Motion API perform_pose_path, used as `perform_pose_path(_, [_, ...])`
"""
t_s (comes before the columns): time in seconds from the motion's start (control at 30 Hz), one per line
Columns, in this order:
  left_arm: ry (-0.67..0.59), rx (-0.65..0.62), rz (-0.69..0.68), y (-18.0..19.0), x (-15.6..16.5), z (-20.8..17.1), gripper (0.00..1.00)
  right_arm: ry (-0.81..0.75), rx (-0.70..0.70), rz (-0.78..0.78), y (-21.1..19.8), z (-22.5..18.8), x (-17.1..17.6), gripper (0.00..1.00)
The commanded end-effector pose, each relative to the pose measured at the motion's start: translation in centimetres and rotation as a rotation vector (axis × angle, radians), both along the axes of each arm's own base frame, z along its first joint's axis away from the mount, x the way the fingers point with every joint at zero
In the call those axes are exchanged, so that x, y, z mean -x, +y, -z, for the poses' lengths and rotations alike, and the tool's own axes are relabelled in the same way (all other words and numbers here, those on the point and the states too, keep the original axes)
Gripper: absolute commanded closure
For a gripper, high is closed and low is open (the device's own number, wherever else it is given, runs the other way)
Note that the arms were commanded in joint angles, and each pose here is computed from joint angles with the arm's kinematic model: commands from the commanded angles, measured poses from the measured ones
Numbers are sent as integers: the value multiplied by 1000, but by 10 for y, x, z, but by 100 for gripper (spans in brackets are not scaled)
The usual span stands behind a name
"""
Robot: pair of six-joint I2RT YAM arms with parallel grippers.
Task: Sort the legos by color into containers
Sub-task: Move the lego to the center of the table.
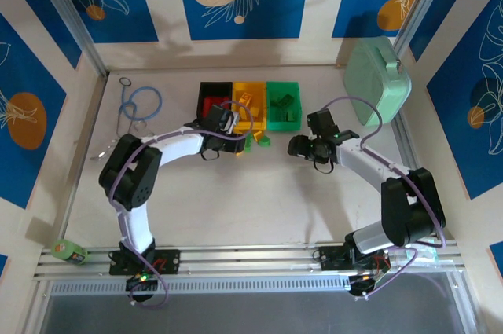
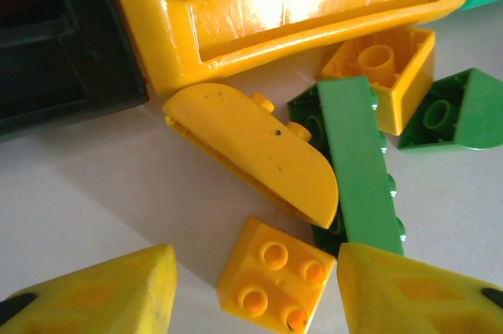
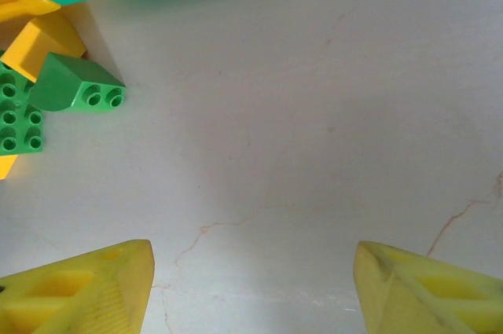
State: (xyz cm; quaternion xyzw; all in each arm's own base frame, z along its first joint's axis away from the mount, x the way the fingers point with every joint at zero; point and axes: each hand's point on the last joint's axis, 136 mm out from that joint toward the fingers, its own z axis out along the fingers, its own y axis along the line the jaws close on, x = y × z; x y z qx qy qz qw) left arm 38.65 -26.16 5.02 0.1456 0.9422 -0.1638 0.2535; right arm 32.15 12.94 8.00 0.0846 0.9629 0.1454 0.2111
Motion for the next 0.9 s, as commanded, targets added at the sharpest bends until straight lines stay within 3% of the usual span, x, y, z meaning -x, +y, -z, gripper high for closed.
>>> perform_pose_path(0.0, [19,-44,14,-1,-2,10,45,-4,-43,3,3,-2,3,32])
perform_pose_path(0.37, [60,-58,-19,1,-2,28,52,8,-46,17,-2,3,10,33])
perform_pose_path(0.67, [104,-52,-122,26,32,36,57,19,-59,24,0,8,12,33])
perform_pose_path(0.87, [71,-29,-130,28,48,20,54,33,-62,14,8,13,12,35])
